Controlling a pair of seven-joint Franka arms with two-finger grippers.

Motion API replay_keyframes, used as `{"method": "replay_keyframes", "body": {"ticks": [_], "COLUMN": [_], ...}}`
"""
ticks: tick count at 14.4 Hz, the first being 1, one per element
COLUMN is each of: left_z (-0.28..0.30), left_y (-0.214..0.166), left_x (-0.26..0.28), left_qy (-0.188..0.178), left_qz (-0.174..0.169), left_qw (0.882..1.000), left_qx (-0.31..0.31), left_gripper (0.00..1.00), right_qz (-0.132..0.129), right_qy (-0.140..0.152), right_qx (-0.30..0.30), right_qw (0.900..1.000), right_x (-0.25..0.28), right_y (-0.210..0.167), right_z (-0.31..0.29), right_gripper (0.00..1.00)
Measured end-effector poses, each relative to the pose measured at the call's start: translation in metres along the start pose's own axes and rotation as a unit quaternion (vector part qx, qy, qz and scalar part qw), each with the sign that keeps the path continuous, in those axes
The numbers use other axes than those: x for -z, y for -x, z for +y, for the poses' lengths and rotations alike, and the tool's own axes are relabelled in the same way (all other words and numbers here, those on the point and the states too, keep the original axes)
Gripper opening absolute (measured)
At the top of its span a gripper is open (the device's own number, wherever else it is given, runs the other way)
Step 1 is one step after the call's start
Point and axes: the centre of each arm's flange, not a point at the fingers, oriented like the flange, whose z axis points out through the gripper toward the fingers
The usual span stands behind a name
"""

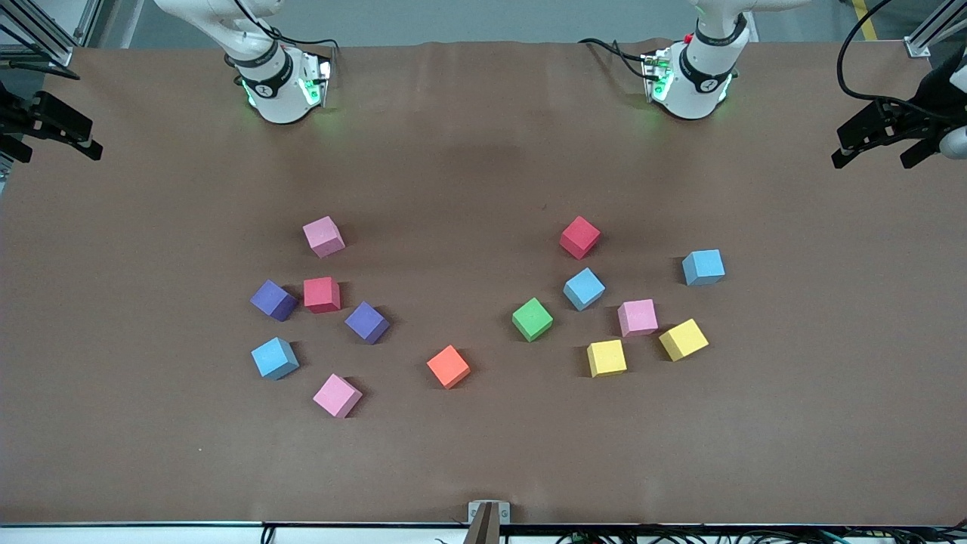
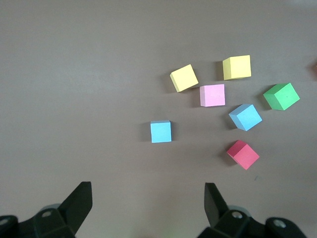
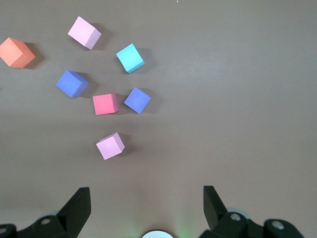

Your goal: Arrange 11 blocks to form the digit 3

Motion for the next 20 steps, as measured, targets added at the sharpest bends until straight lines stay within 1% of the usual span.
{"method": "replay_keyframes", "body": {"ticks": [3,8,11,14,17,20], "left_z": [0.0,0.002,0.015,0.044,0.065,0.07], "left_y": [0.0,-0.001,-0.002,-0.009,-0.017,-0.02], "left_x": [0.0,0.0,-0.004,-0.028,-0.055,-0.062], "left_qy": [0.0,0.0,-0.001,-0.005,-0.007,-0.007], "left_qz": [0.0,0.0,-0.003,-0.032,-0.058,-0.065], "left_qw": [1.0,1.0,1.0,0.999,0.998,0.998], "left_qx": [0.0,-0.001,-0.001,-0.003,-0.018,-0.022], "left_gripper": [1.0,1.0,1.0,1.0,1.0,1.0], "right_qz": [0.006,0.007,0.007,0.005,-0.007,-0.015], "right_qy": [0.011,0.011,0.011,0.011,0.007,0.001], "right_qx": [0.004,0.007,0.008,0.008,0.008,0.008], "right_qw": [1.0,1.0,1.0,1.0,1.0,1.0], "right_x": [0.005,0.006,0.006,0.005,0.002,-0.003], "right_y": [0.0,-0.001,-0.001,0.0,0.001,0.001], "right_z": [-0.003,-0.007,-0.007,-0.008,-0.008,-0.009], "right_gripper": [1.0,1.0,1.0,1.0,1.0,1.0]}}
